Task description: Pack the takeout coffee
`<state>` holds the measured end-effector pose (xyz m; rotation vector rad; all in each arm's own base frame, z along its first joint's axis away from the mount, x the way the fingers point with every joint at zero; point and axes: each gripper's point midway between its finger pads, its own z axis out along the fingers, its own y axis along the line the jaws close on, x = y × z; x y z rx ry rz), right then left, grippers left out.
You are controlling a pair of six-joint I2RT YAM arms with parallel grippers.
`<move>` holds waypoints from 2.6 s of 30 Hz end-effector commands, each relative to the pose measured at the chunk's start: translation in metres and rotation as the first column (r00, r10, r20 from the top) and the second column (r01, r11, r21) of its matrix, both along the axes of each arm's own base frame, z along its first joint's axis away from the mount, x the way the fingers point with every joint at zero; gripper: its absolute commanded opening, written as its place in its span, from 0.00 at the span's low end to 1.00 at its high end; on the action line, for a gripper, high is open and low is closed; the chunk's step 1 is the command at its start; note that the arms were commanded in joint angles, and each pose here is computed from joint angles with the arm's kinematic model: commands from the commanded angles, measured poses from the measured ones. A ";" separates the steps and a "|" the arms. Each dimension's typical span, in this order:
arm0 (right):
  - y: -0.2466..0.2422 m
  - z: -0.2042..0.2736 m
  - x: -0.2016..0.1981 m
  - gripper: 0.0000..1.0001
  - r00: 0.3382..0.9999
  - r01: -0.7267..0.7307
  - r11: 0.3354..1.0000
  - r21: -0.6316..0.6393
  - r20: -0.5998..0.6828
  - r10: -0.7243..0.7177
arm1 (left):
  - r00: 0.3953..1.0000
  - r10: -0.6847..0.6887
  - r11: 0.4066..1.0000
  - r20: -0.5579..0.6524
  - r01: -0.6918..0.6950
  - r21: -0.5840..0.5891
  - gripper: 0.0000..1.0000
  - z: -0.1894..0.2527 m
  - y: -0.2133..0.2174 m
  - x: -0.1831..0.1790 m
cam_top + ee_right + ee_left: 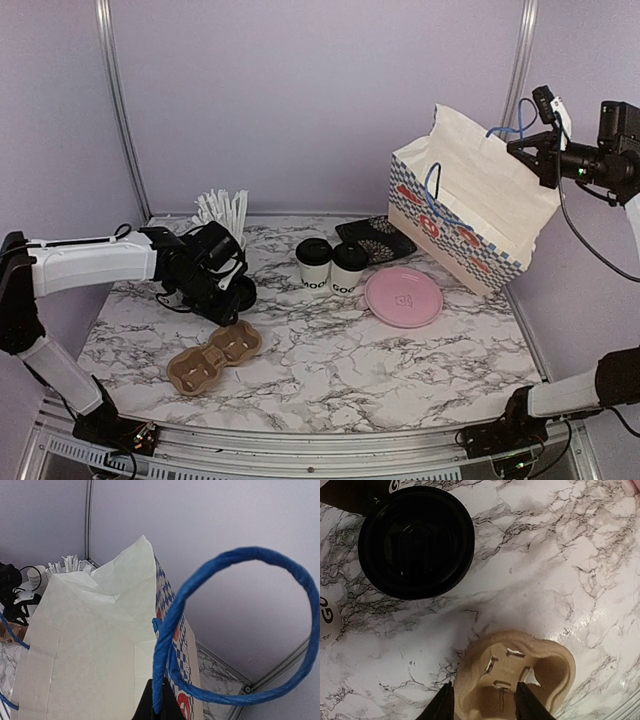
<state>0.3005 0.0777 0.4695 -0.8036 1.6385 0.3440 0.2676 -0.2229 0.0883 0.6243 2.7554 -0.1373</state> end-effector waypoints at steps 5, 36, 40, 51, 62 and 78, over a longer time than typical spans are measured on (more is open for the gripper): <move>0.006 0.006 -0.002 0.00 0.999 -0.044 0.999 -0.006 0.031 0.044 | 0.989 -0.097 0.993 -0.111 0.088 -0.076 0.55 -0.001 0.015 -0.057; 0.011 -0.004 0.001 0.00 0.997 -0.080 0.996 0.032 0.003 0.080 | 0.977 -0.093 0.978 -0.194 0.126 0.165 0.39 -0.029 0.027 -0.073; 0.011 -0.005 0.001 0.00 0.997 -0.080 0.996 0.034 -0.001 0.080 | 0.980 -0.085 0.981 -0.177 0.114 0.158 0.40 -0.024 0.025 -0.071; 0.011 -0.006 0.002 0.00 0.997 -0.083 0.996 0.040 -0.002 0.083 | 0.979 -0.086 0.979 -0.182 0.117 0.164 0.45 -0.027 0.024 -0.071; 0.011 -0.009 0.003 0.00 0.996 -0.085 0.995 0.044 -0.008 0.085 | 0.976 -0.069 0.974 -0.207 0.111 0.198 0.40 -0.038 0.028 -0.072; 0.019 -0.016 -0.006 0.00 0.991 -0.131 0.989 0.067 -0.029 0.133 | 0.981 -0.078 0.986 -0.175 0.102 0.134 0.25 -0.010 0.018 -0.070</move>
